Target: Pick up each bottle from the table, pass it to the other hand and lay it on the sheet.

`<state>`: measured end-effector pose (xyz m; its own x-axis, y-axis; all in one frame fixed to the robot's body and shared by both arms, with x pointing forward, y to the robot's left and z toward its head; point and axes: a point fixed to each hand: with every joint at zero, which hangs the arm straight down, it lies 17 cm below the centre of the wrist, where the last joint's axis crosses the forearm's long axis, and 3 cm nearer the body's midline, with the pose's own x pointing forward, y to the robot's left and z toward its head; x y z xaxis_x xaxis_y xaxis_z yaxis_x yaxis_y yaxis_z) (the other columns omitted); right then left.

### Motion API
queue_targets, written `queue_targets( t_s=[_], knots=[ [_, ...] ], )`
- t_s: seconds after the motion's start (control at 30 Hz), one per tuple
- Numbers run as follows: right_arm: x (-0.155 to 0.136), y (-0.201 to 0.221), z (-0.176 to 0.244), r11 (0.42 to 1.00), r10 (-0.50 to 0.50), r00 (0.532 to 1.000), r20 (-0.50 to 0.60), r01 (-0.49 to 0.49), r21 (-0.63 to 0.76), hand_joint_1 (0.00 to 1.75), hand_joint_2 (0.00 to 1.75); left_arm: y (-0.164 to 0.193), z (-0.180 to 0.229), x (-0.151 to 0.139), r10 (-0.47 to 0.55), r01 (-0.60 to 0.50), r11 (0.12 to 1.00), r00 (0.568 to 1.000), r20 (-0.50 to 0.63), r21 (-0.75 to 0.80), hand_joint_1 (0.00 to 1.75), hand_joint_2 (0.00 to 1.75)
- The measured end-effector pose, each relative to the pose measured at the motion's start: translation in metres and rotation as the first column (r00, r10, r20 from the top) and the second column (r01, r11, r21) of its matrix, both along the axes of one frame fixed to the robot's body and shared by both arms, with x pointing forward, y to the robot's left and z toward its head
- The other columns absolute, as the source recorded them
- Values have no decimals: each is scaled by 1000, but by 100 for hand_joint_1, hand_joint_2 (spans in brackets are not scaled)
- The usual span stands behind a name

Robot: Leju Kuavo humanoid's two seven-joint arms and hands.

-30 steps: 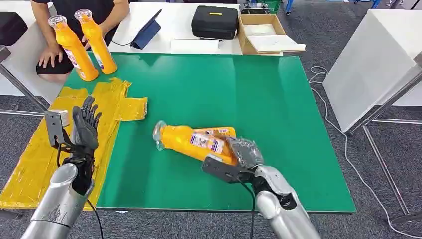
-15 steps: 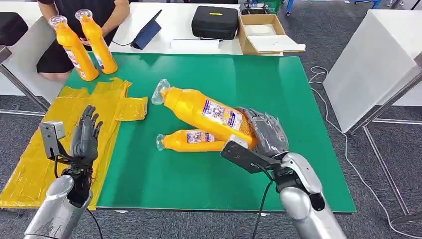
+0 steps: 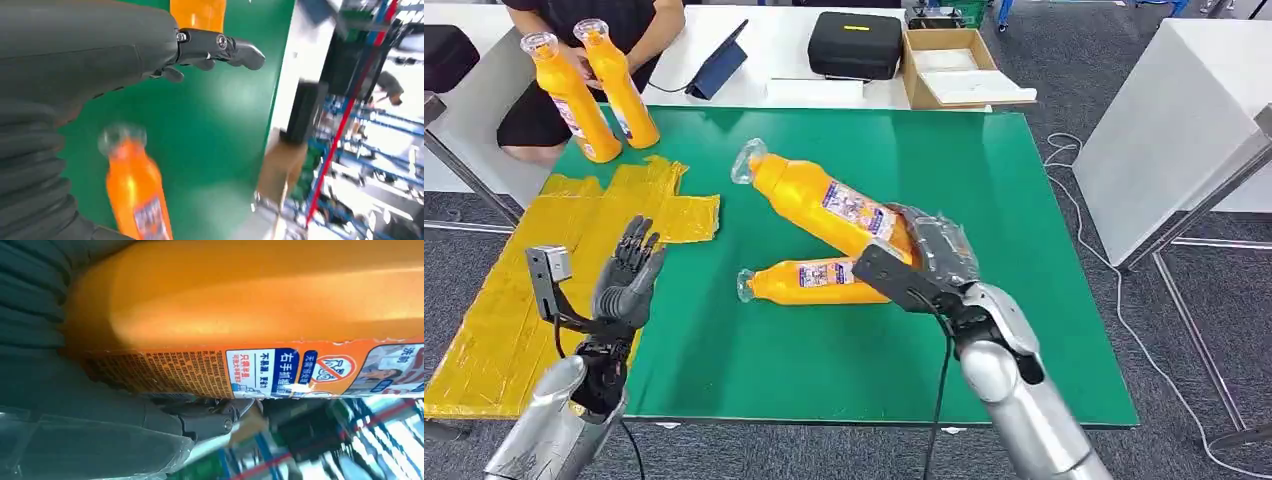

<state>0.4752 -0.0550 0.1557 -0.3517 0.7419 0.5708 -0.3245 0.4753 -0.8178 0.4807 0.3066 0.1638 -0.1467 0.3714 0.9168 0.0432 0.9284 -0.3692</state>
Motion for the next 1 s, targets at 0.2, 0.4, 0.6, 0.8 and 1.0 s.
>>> queue_targets(
  t_s=[0.2,0.4,0.6,0.8,1.0],
  knots=[
    [-13,61,-22,995,94,993,-75,-95,-18,175,175,-35,24,-20,-95,99,986,995,38,-135,0,175],
    [-36,106,-29,979,184,978,-99,-191,-66,175,175,-53,46,-30,-113,125,978,990,83,-168,0,175],
    [-49,131,-28,967,225,969,-100,-234,-100,175,175,-62,52,-31,-106,120,976,991,87,-181,0,175],
    [-51,137,-29,964,230,967,-109,-242,-112,175,175,-65,59,-28,-88,105,978,991,100,-180,0,175],
    [-52,140,-31,962,230,965,-122,-245,-124,175,175,-66,64,-25,-70,88,981,992,110,-172,0,175]
  ],
)
